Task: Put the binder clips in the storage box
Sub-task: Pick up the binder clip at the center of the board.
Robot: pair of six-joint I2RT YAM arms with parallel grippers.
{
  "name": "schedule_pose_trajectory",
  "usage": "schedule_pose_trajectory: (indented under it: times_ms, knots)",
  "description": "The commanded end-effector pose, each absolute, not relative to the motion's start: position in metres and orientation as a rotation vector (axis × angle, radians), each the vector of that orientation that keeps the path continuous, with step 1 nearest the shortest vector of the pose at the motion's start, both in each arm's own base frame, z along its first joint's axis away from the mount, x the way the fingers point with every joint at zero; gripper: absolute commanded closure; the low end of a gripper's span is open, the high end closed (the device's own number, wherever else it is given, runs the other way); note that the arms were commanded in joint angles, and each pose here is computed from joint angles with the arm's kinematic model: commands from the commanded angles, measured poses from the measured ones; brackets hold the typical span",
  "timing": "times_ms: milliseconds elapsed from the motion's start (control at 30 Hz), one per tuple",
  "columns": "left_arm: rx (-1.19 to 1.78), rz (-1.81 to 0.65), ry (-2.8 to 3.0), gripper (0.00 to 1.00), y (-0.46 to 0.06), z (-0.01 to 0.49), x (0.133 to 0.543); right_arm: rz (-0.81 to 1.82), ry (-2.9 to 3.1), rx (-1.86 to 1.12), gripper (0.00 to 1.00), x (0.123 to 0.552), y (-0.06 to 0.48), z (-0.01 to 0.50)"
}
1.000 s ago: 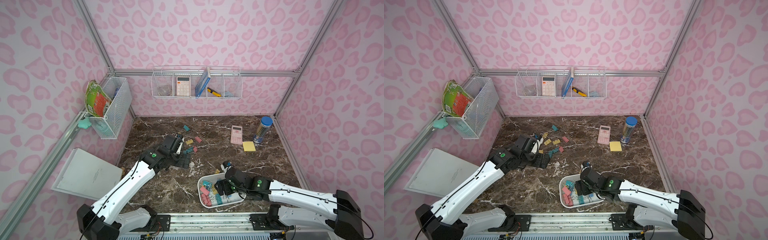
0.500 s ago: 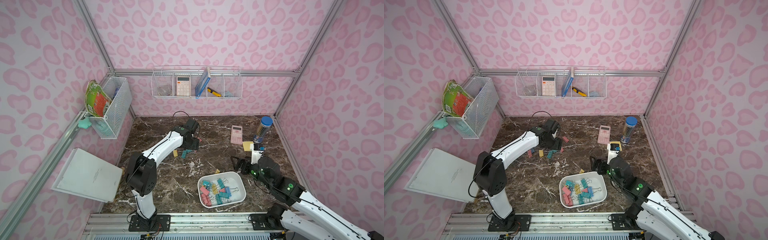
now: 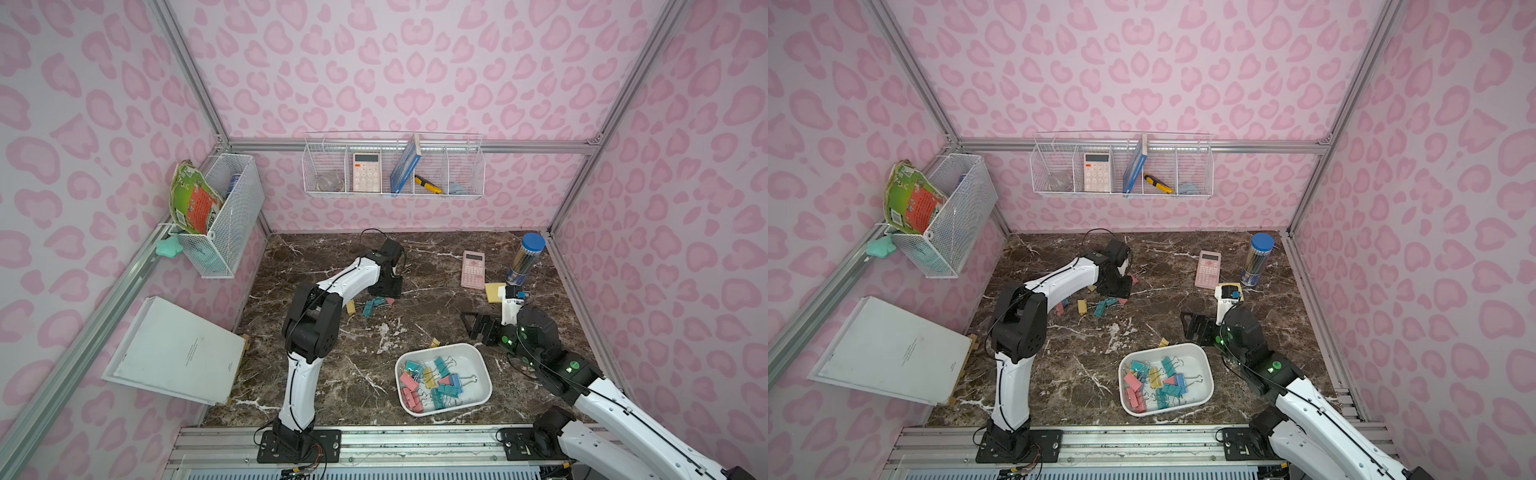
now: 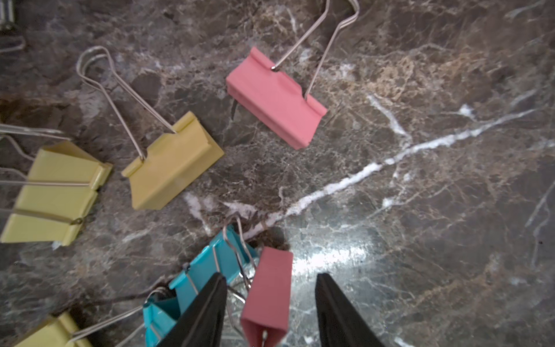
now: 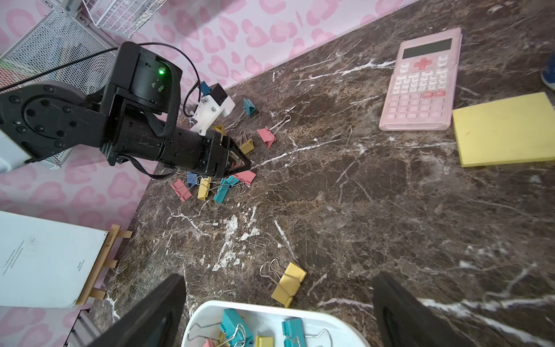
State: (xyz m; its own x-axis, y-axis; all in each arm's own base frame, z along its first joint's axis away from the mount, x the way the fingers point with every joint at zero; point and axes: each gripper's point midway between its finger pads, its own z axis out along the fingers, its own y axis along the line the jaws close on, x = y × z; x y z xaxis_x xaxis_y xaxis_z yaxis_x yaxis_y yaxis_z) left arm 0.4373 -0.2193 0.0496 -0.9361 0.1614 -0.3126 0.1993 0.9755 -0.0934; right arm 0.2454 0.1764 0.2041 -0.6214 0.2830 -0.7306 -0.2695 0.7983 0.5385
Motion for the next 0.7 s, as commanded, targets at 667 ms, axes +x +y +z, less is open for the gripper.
schedule_pose_trajectory:
  times_ms: [667]
  knots:
    - [0.344, -0.53, 2.654, 0.88, -0.252, 0.154, 0.411, 0.887, 2.093, 0.093, 0.01, 0.262, 0.175, 0.195]
